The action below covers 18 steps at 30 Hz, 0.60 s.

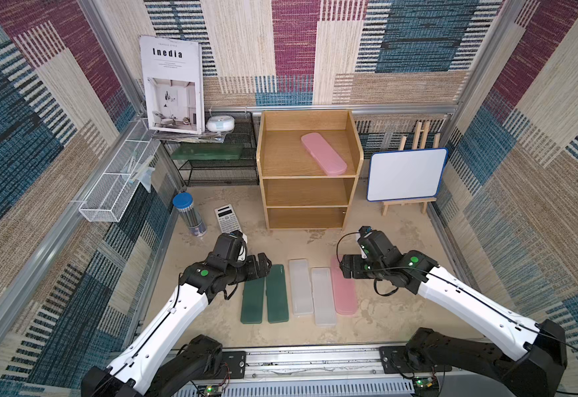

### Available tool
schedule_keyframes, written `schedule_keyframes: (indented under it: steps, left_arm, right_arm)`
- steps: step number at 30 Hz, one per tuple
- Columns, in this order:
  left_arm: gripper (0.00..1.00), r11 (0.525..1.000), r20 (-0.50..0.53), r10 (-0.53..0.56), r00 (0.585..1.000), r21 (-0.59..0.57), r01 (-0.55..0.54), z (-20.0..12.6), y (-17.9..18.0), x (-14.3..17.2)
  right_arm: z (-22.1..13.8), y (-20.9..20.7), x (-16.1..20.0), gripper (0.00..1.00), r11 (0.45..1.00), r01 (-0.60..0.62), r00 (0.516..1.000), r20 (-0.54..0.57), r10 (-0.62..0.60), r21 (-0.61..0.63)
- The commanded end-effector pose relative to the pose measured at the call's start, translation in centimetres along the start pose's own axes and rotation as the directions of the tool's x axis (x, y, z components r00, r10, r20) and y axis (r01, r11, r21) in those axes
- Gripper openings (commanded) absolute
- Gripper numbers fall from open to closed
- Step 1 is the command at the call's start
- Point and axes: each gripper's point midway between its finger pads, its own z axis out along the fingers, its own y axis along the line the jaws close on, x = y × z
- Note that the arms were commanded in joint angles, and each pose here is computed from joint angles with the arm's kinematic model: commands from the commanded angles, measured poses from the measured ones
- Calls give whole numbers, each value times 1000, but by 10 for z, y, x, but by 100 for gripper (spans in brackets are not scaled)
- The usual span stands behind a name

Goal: Place the pencil cases on the shelf according to color
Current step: Pick up the pencil case from the center of the board.

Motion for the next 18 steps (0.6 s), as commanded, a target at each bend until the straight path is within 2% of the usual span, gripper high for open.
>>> schedule_keyframes:
  steps: [1,8,11,18]
  left_arm:
    - [100,1000,6,18,1000,-9,-18,0,3,1]
    - [100,1000,29,29,999,1,-29,-3,0,-3]
    - [100,999,21,30,999,-14,-29,-4,1,-5]
    - [100,999,10,-44,999,-12,44,6,2,-4]
  right_arm:
    - [17,5,21,92,997,-76,996,-45,76,4]
    - [41,-4,52,99,995,-68,992,-98,76,75]
    - [51,-11,62,99,993,-55,990,-124,68,102]
    - [68,-21,73,99,987,16,983,-181,13,162]
